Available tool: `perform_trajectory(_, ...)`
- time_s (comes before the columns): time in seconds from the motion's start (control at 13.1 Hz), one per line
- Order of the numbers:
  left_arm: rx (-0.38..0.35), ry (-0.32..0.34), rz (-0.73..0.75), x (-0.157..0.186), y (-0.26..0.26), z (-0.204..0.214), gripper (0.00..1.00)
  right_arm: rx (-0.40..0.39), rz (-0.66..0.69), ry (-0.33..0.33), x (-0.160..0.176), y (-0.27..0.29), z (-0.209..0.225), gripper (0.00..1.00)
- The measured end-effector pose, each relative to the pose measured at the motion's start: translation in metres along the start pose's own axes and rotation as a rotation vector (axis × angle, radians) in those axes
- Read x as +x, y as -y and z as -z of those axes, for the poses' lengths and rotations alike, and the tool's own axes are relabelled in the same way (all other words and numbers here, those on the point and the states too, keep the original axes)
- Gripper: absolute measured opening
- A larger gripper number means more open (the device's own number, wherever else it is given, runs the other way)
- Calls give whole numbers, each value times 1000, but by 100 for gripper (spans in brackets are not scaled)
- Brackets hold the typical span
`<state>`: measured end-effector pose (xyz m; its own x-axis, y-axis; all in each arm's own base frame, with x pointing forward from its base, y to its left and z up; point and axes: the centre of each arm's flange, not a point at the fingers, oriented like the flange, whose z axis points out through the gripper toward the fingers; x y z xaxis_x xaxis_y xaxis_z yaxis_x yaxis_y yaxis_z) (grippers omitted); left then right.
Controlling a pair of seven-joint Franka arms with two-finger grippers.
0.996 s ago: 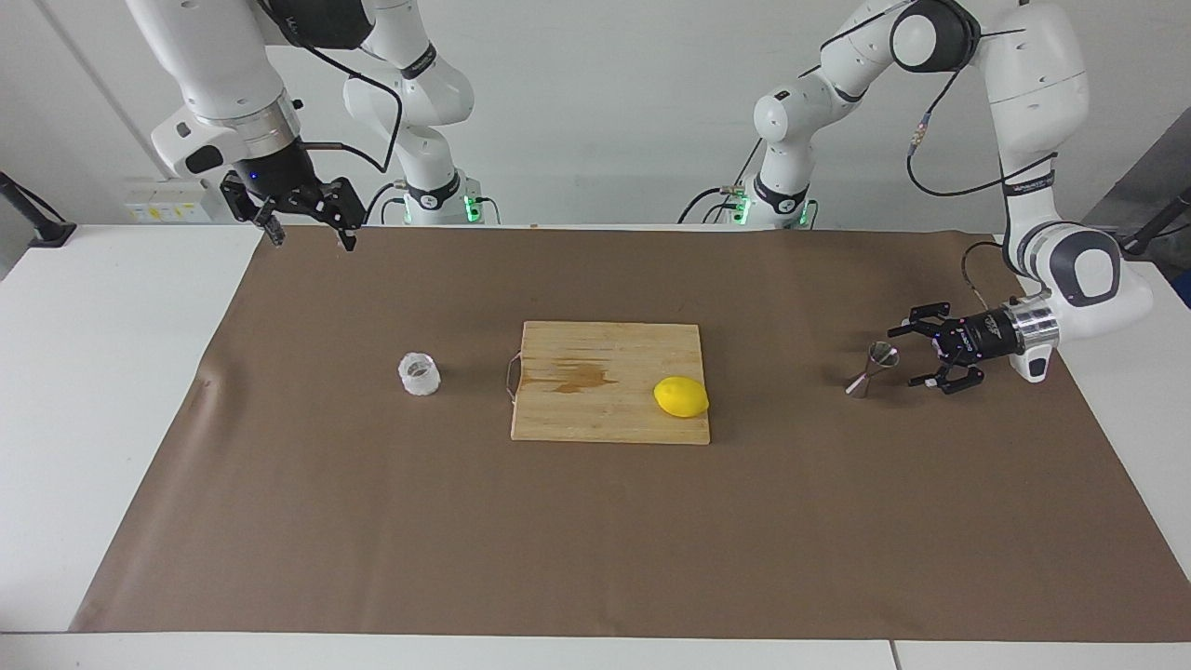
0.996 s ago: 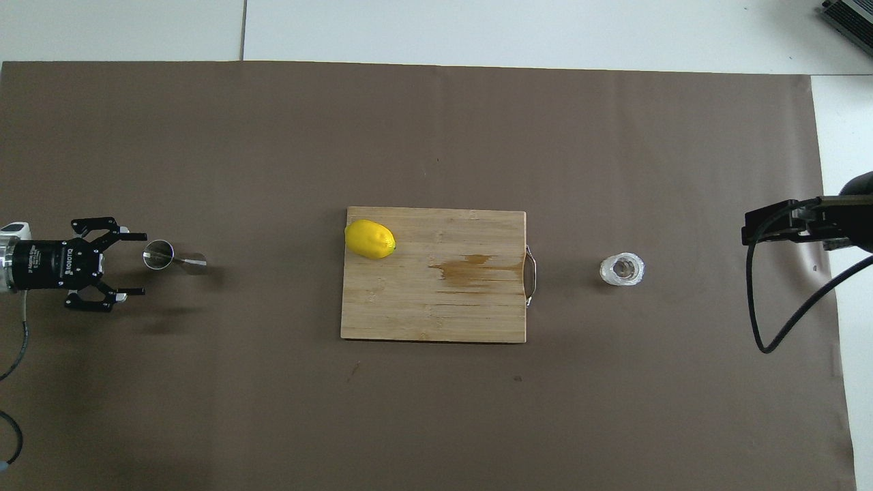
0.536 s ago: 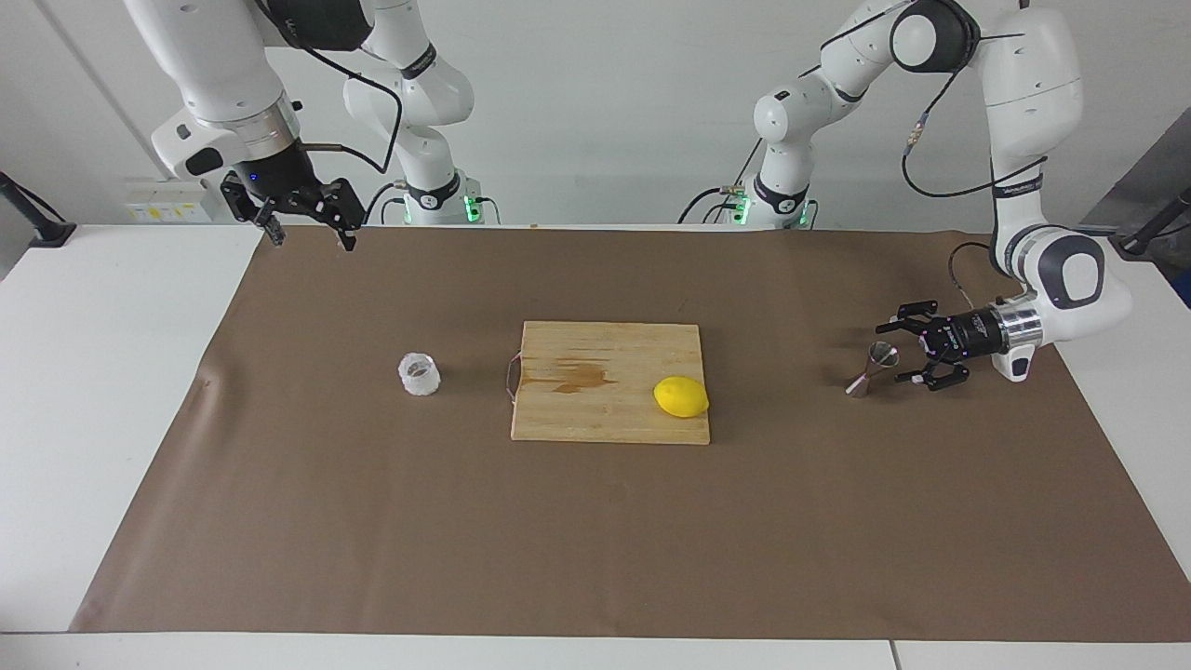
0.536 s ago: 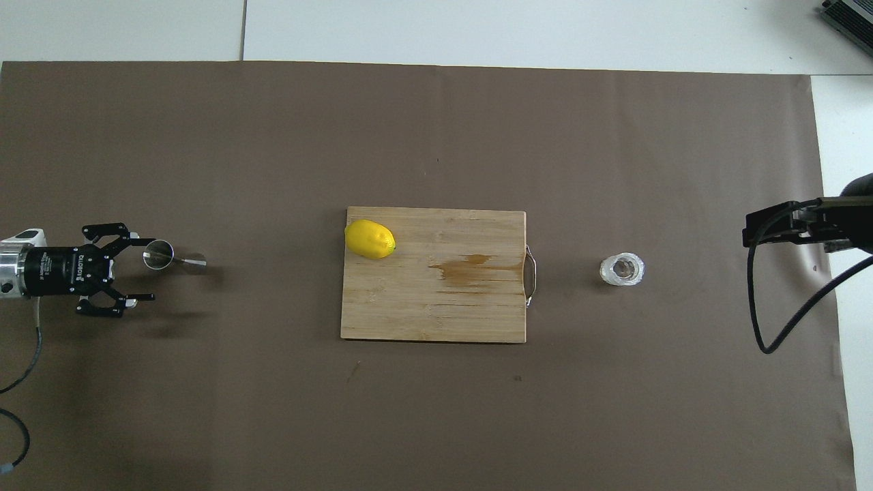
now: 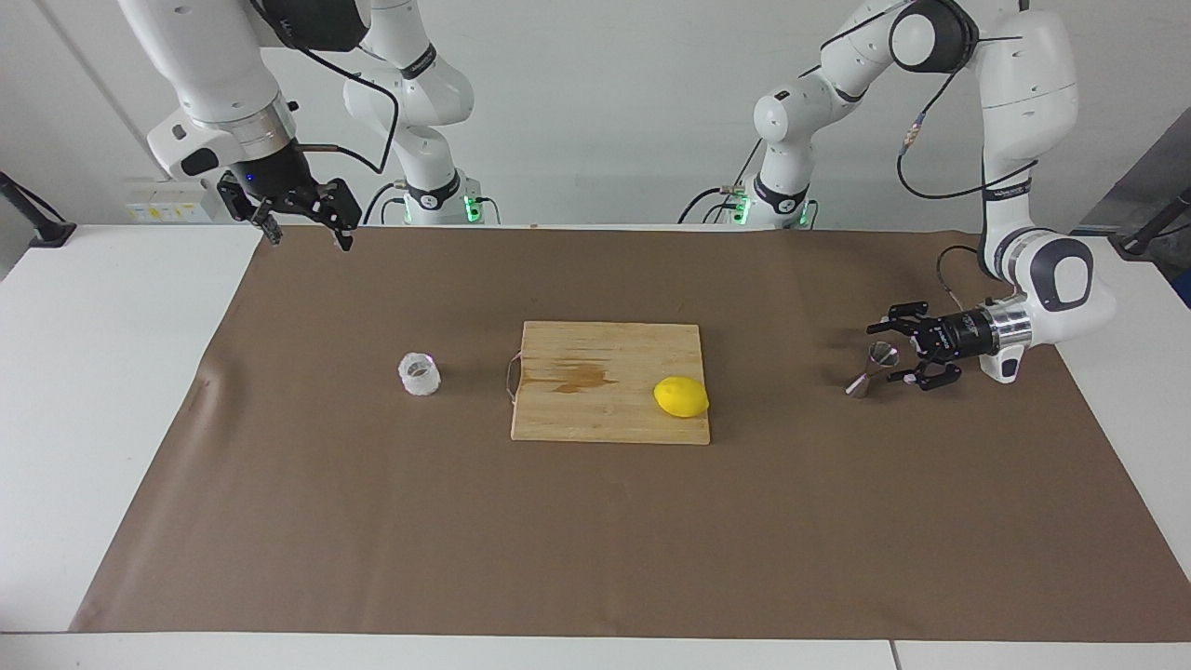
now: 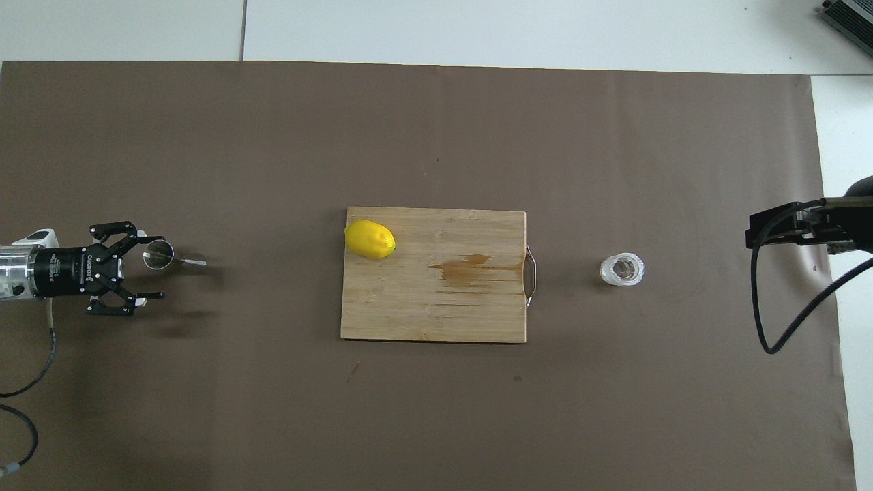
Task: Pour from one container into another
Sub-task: 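Close the left gripper around the small metal cup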
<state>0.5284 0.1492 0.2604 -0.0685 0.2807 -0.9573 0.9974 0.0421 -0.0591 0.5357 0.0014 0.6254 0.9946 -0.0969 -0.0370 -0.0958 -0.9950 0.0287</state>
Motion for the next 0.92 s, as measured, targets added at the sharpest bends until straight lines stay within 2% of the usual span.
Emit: perform_trajectory(0.92, -15, 35, -32, -3, -2, -7, 100, 0, 0, 0, 0, 0, 0, 100)
